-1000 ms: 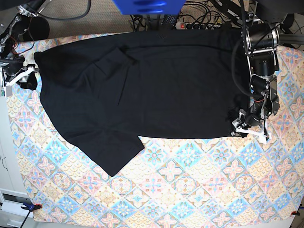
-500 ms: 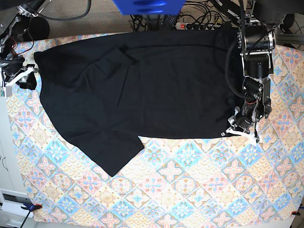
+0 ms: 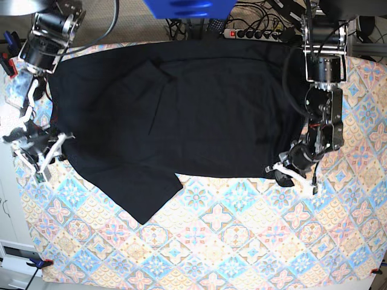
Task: Fold the T-shirt properly
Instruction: 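Grasp the shirt's side edges near the hem with both grippers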
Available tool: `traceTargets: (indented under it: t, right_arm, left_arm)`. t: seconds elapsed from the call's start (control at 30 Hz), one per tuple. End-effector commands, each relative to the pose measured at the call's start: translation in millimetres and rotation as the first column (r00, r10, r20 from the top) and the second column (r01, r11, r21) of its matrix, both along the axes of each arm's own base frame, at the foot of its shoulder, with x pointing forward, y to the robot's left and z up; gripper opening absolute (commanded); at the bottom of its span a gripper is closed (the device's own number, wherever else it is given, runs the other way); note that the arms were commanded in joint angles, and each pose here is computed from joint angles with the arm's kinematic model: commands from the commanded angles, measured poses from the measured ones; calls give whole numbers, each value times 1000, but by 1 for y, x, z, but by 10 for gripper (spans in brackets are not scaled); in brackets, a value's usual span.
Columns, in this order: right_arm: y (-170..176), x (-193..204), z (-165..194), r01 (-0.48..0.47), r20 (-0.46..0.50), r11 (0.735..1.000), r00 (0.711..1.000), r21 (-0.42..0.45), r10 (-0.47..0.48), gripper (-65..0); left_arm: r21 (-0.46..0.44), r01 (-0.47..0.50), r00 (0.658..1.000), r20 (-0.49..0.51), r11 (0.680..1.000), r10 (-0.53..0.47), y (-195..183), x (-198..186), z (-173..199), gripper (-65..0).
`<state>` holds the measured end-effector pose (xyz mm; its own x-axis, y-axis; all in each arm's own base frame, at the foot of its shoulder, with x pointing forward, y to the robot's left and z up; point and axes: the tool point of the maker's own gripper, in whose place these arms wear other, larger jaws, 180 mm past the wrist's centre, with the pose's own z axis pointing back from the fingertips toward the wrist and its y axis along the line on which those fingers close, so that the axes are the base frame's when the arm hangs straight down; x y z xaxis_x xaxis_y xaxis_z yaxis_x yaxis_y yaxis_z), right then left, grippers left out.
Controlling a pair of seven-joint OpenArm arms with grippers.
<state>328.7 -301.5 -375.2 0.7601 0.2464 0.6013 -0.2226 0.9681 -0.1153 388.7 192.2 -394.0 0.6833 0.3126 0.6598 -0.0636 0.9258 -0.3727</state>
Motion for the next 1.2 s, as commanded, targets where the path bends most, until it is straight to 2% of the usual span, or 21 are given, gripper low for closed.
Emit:
traceTargets:
  t: [0.0,0.17,0.37,0.47,0.6,0.77,1.0,1.17]
  right_arm:
    - [-16,10,10,10,12,1000,1000,-26,-10,-449]
    - [-12,38,-9,-12,1,999,1000,51,12,-448]
    - [2,48,-36,-97,-38,992,994,75,100,-445]
    - [11,58,-41,-128,-41,988,990,86,132,-406]
    - [7,65,-43,-107,-29,988,993,115,111,-319]
    - [5,79,-37,-86,23,985,996,151,83,-263]
    - [-5,89,-43,-83,51,989,996,121,77,-260]
    - [-7,80,-59,-79,44,989,996,128,74,-259]
  left_arm:
    - [23,6,997,70,1000,-8,8,10,23,-650]
    - [43,14,996,82,999,-18,10,-10,25,-650]
    - [48,-8,997,82,999,4,19,-30,24,-650]
    - [51,2,997,82,999,-6,16,-38,24,-650]
    - [55,12,997,77,998,-16,13,-47,22,-650]
    - [54,1,998,63,999,-5,17,-55,17,-650]
    - [55,-18,998,62,998,14,24,-56,17,-650]
    - [58,-41,998,52,997,38,33,-63,14,-650]
